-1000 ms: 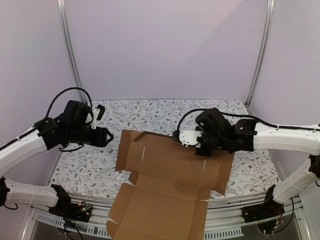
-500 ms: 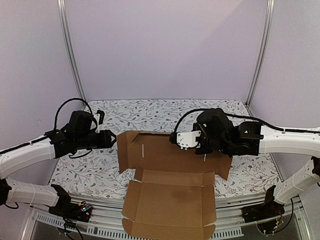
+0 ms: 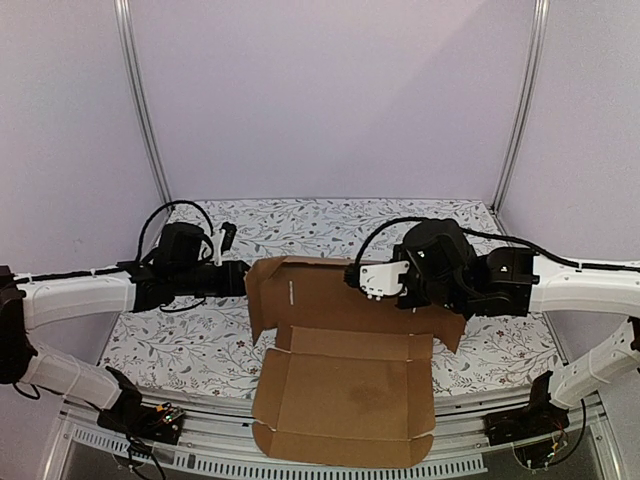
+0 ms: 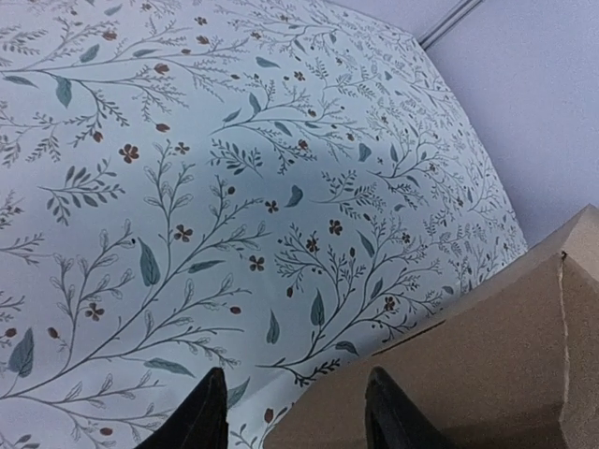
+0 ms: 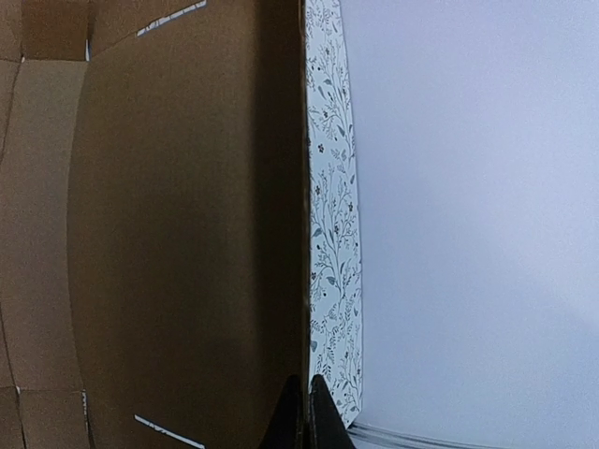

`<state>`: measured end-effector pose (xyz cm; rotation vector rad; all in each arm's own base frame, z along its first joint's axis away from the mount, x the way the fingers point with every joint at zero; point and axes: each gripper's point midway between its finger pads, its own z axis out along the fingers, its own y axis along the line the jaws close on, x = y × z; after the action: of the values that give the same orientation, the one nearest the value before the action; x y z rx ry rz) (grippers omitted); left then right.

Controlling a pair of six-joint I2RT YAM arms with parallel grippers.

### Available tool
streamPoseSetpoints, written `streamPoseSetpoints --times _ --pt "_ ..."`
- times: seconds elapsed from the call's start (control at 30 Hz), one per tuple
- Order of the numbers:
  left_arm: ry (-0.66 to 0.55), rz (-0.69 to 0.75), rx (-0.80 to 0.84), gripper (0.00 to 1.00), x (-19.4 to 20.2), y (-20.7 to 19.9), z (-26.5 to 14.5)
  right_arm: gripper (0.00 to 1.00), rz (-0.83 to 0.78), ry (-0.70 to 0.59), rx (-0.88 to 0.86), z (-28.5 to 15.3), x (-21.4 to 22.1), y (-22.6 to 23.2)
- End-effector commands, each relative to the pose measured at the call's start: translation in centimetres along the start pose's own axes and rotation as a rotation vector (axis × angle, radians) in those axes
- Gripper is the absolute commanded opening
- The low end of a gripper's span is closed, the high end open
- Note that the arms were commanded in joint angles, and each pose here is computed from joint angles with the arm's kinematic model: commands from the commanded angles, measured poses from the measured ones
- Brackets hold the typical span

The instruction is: Fold the paper box

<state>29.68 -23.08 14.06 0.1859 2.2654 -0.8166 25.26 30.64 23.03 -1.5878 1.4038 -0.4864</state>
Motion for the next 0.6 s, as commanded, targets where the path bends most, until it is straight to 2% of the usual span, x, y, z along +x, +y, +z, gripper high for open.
streamPoseSetpoints --times 0.0,0.3,0.57 --pt "0.044 -0.008 0.125 0.48 0.7 -1.7 1.0 0.0 0.046 -0.012 0.042 -0.5 -0.1 -0.8" --pt "0.086 0.005 0.213 0.48 1.2 -4.3 1.3 0.0 0.061 -0.003 0.048 -0.2 0.2 -0.3" --pt "0.129 0.043 0.226 0.47 3.0 -5.6 1.3 0.0 0.076 -0.005 0.039 -0.1 0.4 0.2"
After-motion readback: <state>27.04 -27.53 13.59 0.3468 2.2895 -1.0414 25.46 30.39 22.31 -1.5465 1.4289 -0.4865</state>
